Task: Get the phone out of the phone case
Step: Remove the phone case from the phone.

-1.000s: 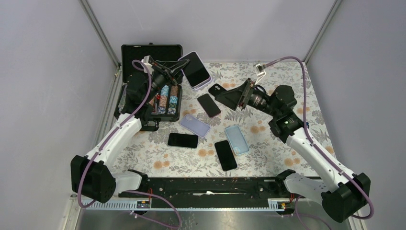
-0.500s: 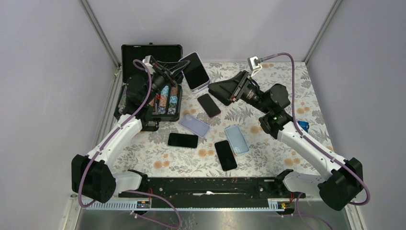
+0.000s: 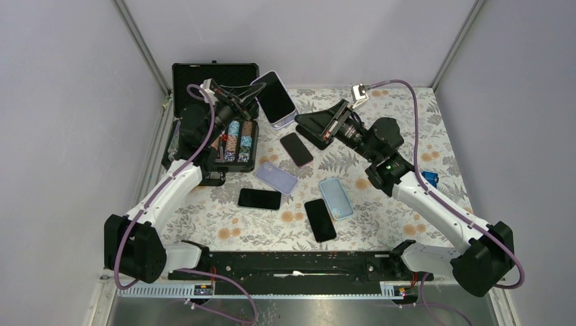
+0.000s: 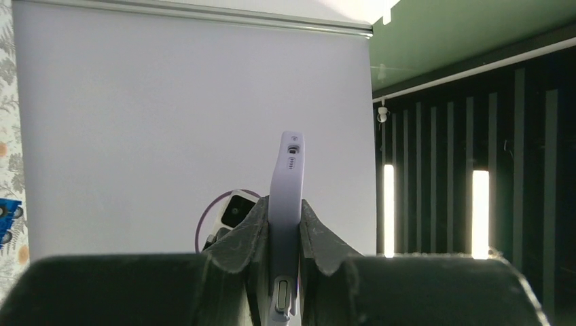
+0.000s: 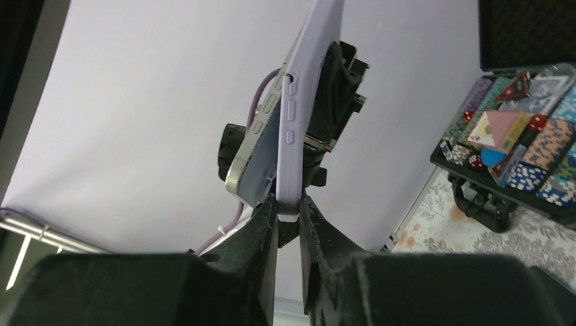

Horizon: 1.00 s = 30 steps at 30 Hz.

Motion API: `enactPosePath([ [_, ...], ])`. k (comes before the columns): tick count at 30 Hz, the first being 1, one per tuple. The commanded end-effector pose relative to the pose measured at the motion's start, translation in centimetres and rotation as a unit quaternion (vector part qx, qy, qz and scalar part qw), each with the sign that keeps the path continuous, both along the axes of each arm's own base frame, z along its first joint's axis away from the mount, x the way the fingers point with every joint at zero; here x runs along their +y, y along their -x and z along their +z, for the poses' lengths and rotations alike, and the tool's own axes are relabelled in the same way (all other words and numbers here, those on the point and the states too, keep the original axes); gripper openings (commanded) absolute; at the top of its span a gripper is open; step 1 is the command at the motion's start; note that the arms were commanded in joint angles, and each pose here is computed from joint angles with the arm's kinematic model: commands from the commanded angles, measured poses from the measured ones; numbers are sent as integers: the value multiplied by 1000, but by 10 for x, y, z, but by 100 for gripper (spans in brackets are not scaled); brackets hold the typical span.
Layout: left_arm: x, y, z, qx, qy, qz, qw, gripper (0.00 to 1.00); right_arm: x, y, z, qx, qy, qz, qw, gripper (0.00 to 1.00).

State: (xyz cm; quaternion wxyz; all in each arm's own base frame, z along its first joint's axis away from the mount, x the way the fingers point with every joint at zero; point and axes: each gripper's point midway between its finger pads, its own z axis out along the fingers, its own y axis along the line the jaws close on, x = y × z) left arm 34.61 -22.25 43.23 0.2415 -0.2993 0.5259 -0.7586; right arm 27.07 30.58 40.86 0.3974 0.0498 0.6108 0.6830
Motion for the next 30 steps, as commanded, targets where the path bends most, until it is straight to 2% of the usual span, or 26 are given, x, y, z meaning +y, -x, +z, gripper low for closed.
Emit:
enactPosePath([
  [1,3,35,56,-92,38,-25,995,0,2,-25,-39,86,53,-44,994,22],
  [6,1,38,55,-98,29,-23,994,0,10,-26,-43,103,49,-26,993,31],
  [11,-2,41,50,-100,18,-23,995,0,21,-20,-27,74,23,4,997,37],
  [14,-4,40,44,-98,7,-18,995,0,28,-20,-21,81,5,21,997,44],
  [18,0,38,33,-85,-13,7,996,0,41,-20,-9,85,-33,37,995,44],
  [23,-2,41,33,-93,-21,0,995,0,44,-24,-3,84,-67,40,993,32],
  [24,-2,42,30,-89,-26,0,996,0,43,-24,-2,81,-72,38,993,27],
  [25,-2,42,28,-87,-32,3,996,1,42,-24,-2,79,-75,37,993,17],
  [26,-1,42,26,-87,-41,8,995,6,41,-23,0,76,-79,38,993,12],
  [27,-1,43,24,-88,-53,13,995,11,41,-22,4,70,-83,40,993,1],
  [29,-1,42,18,-90,-86,23,992,21,38,-18,10,62,-93,43,993,0],
  [30,0,42,14,-93,-103,28,990,29,37,-17,13,63,-99,45,992,0],
])
